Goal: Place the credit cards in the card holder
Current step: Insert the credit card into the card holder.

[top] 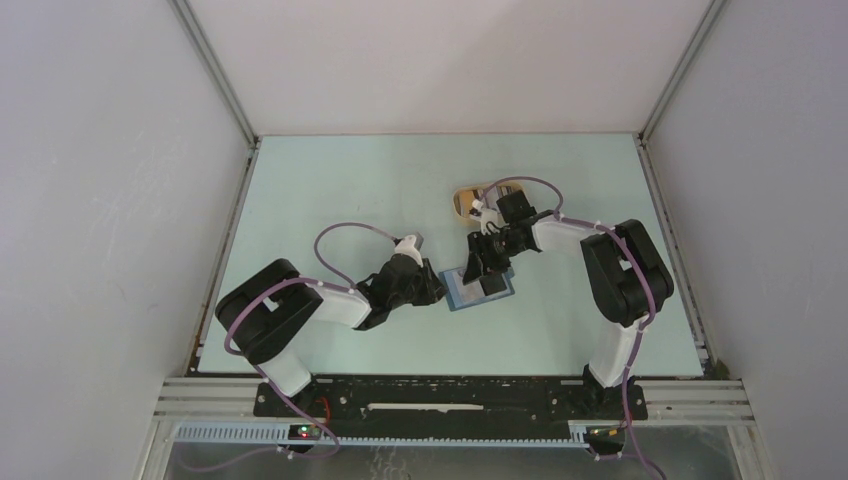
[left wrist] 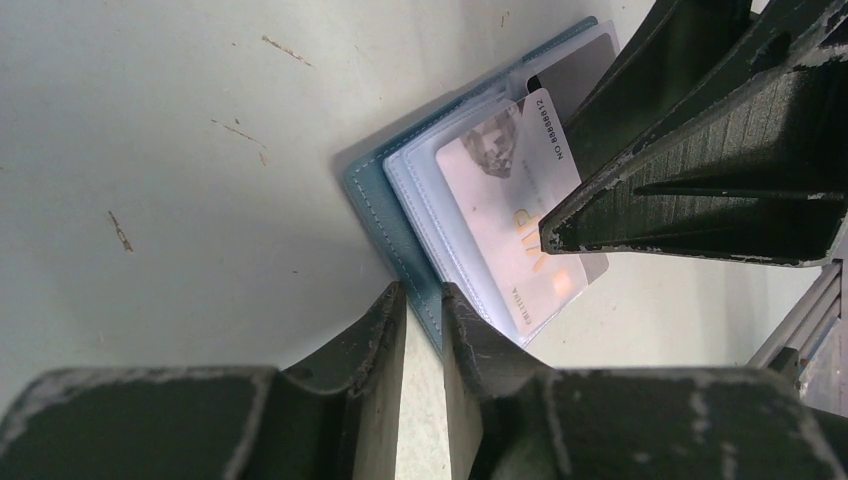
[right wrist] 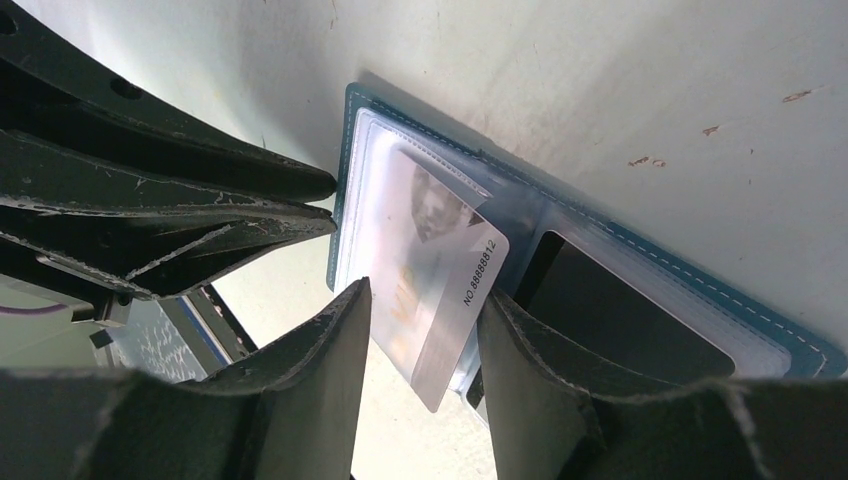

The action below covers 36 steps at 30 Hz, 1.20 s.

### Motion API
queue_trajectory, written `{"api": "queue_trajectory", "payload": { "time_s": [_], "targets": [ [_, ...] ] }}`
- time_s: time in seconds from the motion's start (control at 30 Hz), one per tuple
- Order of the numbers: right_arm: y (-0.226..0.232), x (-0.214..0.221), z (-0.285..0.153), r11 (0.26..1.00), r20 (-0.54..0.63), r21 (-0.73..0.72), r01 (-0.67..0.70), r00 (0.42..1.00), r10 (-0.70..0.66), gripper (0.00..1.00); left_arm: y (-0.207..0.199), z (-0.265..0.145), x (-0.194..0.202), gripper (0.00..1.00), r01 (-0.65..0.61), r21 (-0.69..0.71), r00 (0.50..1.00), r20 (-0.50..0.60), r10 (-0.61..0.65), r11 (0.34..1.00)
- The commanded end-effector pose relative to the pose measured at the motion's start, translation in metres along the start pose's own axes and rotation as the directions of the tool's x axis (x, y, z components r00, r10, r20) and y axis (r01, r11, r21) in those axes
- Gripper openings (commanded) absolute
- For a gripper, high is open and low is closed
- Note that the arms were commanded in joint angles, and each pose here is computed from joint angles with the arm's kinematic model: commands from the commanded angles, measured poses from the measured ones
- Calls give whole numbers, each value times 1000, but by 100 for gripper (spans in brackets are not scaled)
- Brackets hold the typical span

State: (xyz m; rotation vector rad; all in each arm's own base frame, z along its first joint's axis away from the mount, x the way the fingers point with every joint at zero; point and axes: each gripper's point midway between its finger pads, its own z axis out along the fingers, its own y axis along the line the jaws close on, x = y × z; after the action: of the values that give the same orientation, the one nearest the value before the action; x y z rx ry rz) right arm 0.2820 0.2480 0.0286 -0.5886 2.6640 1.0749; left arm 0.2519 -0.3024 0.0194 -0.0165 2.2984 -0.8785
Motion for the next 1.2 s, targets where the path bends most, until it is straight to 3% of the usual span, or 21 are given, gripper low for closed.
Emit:
{"api": "queue_trajectory", "payload": {
  "time_s": [0.0, 0.53, 0.9, 1.17],
  "targets": [
    [1, 0, -7, 998, -4, 41, 43, 999, -43, 53, 18, -6, 24, 25, -35, -48, 997, -71, 32, 998],
    [22, 9, 10, 997, -60, 14, 82, 995, -81, 53, 15, -11, 22, 23, -30, -19, 999, -46, 30, 999],
    [21, 0, -7, 983, -61, 42, 180, 982, -177, 67, 10, -30, 7, 27, -16, 42, 998, 65, 13, 999],
    [28, -5, -12, 962, -57, 66, 263, 964, -260, 69, 1, -38, 4, 27, -27, 109, 995, 99, 16, 994]
  ]
}}
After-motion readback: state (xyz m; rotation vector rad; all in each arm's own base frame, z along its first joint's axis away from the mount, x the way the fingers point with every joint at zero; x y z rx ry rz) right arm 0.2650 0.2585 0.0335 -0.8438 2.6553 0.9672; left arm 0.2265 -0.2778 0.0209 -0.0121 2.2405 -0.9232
